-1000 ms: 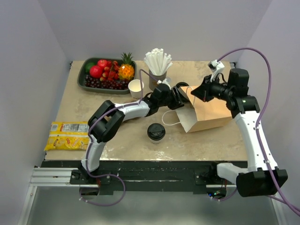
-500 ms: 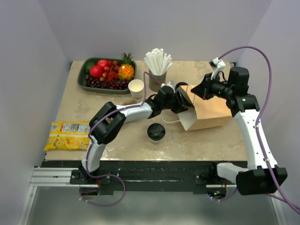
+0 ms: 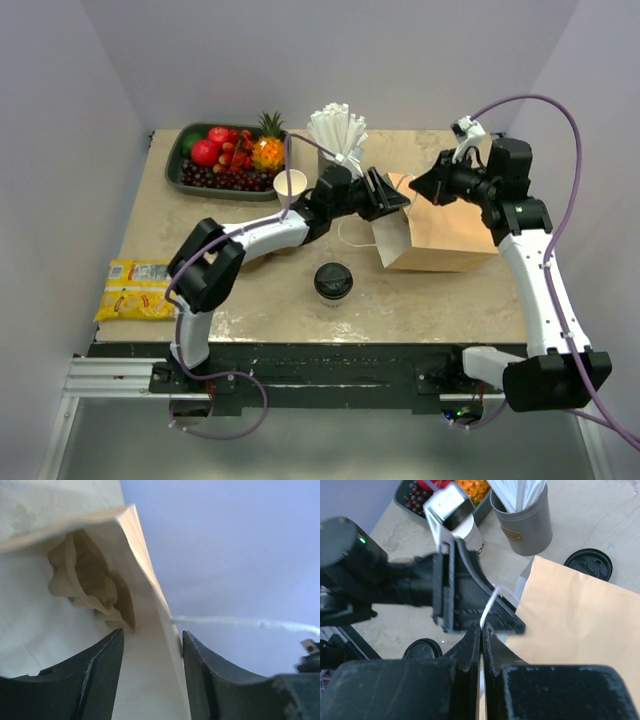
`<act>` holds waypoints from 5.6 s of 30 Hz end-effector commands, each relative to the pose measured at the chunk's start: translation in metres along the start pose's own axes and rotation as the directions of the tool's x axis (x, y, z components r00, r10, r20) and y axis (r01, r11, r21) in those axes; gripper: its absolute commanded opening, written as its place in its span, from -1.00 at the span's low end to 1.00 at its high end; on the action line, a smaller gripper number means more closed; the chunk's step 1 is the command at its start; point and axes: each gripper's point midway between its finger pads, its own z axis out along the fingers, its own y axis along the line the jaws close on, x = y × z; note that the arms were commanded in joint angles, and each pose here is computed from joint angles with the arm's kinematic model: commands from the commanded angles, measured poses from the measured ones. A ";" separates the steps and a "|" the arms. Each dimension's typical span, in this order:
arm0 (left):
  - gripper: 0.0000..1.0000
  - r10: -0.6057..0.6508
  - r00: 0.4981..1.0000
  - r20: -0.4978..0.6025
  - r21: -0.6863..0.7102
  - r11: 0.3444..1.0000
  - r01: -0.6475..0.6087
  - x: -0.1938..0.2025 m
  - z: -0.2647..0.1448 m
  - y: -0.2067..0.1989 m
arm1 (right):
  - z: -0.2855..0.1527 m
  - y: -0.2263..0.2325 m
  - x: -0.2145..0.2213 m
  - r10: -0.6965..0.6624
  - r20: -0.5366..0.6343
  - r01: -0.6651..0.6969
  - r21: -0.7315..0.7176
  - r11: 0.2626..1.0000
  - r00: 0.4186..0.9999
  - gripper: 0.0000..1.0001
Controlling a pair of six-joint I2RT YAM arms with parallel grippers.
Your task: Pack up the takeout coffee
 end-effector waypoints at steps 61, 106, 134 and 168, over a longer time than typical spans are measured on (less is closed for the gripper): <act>-0.45 -0.139 0.990 -0.019 -0.115 0.984 0.135 0.034 0.087 0.069 | 0.011 -0.020 -0.010 -0.009 -0.028 0.010 0.027 1.000 1.000 -1.00; -1.00 0.439 0.868 0.231 0.364 0.788 -0.496 -0.069 -0.168 -0.156 | -0.046 -0.072 -0.128 -0.265 0.109 0.215 0.336 0.917 0.958 -1.00; -1.00 0.266 0.933 -0.242 0.299 0.935 -0.189 0.042 -0.076 0.014 | -0.094 -0.150 -0.081 -0.222 0.042 0.159 0.571 0.806 0.974 -1.00; 0.32 0.975 -0.201 -0.098 0.618 -0.099 -0.780 0.007 -0.117 0.032 | -0.082 -0.081 -0.103 -0.324 0.161 0.269 0.288 0.919 0.932 -1.00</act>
